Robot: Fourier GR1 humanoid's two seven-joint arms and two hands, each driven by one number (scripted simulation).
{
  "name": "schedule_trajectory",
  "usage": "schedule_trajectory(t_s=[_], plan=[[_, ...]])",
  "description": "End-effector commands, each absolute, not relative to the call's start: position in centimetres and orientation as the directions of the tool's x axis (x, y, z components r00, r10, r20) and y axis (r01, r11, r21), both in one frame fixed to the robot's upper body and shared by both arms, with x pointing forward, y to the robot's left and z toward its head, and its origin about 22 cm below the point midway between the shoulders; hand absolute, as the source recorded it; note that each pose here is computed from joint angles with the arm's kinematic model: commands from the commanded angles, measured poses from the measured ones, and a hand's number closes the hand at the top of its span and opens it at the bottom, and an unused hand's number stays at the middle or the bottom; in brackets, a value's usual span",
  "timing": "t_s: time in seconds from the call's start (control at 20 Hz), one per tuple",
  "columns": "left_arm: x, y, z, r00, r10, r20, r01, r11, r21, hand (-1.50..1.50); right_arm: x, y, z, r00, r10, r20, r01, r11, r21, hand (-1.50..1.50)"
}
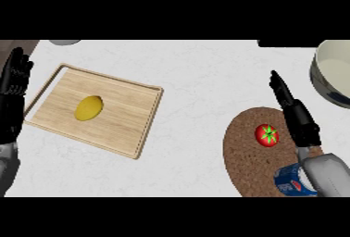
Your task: Pick the can from the placemat and place it in the bowl
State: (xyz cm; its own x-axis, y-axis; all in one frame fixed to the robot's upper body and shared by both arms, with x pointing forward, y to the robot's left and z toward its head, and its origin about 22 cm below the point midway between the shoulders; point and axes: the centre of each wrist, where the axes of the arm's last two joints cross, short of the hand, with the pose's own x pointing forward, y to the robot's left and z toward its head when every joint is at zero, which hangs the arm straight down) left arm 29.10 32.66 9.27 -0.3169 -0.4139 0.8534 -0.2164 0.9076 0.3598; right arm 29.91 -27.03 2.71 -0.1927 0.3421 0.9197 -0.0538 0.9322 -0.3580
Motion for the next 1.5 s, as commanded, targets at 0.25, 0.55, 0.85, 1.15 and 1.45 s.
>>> schedule_trajectory(t_s=[0.25, 0.55, 0.85, 1.15, 1.45], plan=[[29.7, 30.5, 8.1, -0.241, -0.386, 0.89, -0.163, 0.92, 0.355, 0.0, 29.9, -21.3, 3.2, -0.118, -0.178, 0.977, -0.791, 0.612, 0.016, 1.5], [29.4, 27.5, 5.9, -0.127, -0.326, 0.937, -0.12, 0.943, 0.312, 0.0, 31.9, -34.5, 3.8, -0.145, -0.288, 0.946, -0.764, 0.64, 0.078, -1.5], [29.6, 26.9, 7.1, -0.103, -0.343, 0.934, -0.116, 0.936, 0.331, 0.0, 33.0, -38.5, 10.0, -0.261, -0.199, 0.944, -0.859, 0.494, -0.133, -1.5], [29.6, 26.8, 6.7, -0.097, -0.333, 0.938, -0.124, 0.939, 0.32, 0.0, 34.0, -36.8, 17.3, -0.424, 0.042, 0.905, -0.846, 0.34, -0.412, -1.5], [29.5, 25.4, 6.7, -0.098, -0.347, 0.933, -0.117, 0.935, 0.336, 0.0, 33.5, -33.3, 19.1, -0.544, 0.179, 0.82, -0.812, 0.136, -0.568, -1.5]])
